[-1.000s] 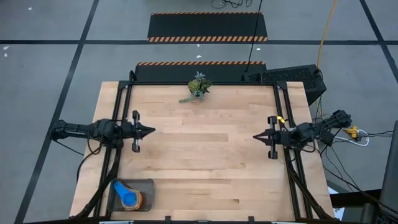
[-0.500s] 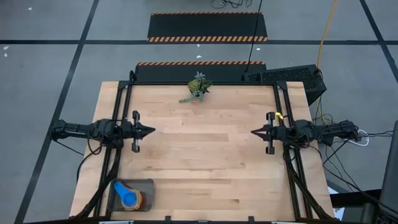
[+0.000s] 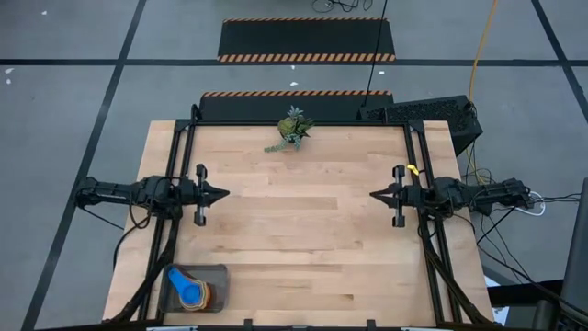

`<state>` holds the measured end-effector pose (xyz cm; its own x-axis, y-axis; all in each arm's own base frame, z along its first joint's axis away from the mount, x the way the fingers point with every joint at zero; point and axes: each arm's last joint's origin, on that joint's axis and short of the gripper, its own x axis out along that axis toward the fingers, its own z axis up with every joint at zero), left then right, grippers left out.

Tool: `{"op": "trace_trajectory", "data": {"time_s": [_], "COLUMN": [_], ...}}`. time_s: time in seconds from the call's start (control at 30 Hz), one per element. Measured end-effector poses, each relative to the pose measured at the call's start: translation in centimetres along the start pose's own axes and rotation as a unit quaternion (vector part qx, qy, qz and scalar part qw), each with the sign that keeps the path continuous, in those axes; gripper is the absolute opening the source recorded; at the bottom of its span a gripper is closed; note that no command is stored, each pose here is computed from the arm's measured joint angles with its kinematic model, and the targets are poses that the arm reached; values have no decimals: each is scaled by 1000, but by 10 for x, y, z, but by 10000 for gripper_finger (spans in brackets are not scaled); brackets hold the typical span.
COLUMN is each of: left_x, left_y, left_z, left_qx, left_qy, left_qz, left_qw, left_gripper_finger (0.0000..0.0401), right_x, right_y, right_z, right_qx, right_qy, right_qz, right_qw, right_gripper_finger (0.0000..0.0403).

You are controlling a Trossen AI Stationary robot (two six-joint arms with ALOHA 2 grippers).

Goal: Nest measuring cups in basket
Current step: Return to Home Position

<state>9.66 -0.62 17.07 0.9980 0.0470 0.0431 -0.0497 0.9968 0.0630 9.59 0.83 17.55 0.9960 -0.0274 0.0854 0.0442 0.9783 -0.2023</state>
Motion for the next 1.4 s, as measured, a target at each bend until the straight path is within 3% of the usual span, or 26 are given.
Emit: {"op": "trace_trajectory", "data": {"time_s": [0.17, 0.93, 1.13, 1.4], "left_x": [0, 0, 0, 0], "left_y": [0, 0, 0, 0], "left_z": [0, -1, -1, -1], "left_qx": [0, 3, 4, 12], "left_qy": [1, 2, 2, 1], "left_qz": [0, -7, -7, -7], "left_qw": [1000, 1000, 1000, 1000], "left_gripper_finger": [13, 12, 6, 4], "right_x": [0, 0, 0, 0], "right_y": [-1, 0, 5, -2], "right_z": [-2, -3, -1, 0], "right_qx": [8, 0, -16, -25], "right_qy": [14, 17, -11, -11], "right_qz": [-22, -15, 82, 30], "right_qw": [1000, 1000, 996, 999], "right_gripper_finger": [0, 0, 0, 0]}}
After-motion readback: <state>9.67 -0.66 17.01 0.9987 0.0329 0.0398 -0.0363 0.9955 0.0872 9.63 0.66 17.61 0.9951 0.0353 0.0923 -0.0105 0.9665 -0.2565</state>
